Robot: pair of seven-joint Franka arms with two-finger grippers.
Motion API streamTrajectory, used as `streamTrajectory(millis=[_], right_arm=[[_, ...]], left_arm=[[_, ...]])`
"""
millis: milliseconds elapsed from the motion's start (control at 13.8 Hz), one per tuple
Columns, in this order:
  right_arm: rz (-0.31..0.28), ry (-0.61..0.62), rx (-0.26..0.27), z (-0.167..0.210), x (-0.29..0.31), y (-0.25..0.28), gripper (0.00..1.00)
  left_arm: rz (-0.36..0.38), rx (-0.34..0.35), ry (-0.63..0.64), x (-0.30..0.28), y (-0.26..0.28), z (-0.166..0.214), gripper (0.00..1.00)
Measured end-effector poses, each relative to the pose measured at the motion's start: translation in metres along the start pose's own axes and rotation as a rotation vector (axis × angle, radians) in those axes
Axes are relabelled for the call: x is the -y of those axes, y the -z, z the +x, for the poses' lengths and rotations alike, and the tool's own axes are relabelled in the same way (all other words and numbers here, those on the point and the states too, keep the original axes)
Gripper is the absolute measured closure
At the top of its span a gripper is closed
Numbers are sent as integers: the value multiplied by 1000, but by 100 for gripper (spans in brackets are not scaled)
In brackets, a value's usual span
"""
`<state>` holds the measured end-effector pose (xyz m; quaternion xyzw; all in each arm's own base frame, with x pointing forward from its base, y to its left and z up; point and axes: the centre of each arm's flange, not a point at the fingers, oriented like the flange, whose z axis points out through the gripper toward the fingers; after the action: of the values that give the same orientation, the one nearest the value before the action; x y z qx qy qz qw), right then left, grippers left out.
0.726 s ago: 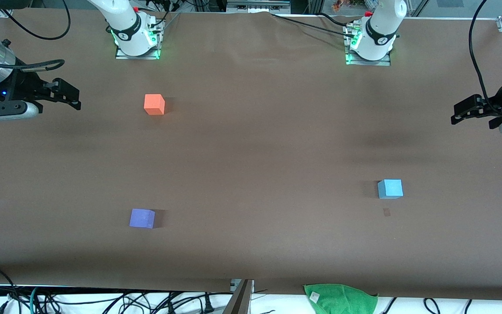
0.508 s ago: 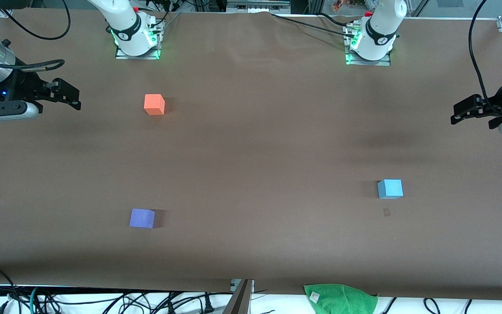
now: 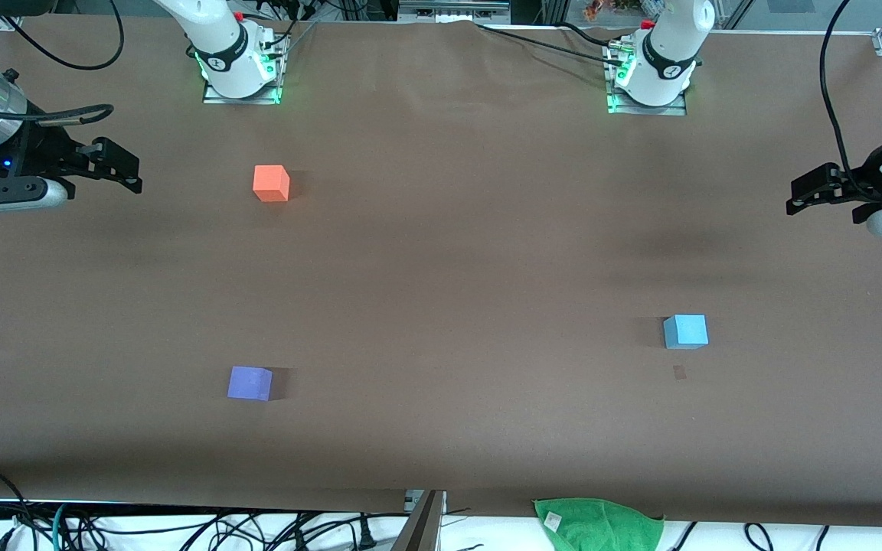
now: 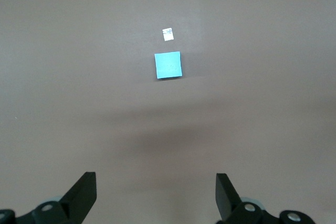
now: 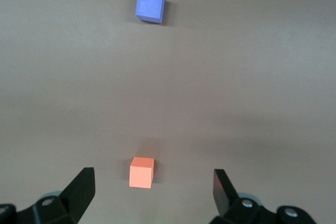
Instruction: Place blue block between orange and purple blocks
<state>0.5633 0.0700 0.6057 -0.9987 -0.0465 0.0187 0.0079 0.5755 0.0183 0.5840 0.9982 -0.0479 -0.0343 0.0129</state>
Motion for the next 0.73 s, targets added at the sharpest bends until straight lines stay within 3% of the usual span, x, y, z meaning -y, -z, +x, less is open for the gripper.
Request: streamTrajectory(millis=[508, 726], right_arm=[[0, -2, 0, 0, -1, 0, 0], [0, -3, -1, 0, -2, 0, 0]], left_arm=[[-20, 122, 0, 1, -25, -2, 0], [-34, 141, 11, 13, -64, 20, 0]])
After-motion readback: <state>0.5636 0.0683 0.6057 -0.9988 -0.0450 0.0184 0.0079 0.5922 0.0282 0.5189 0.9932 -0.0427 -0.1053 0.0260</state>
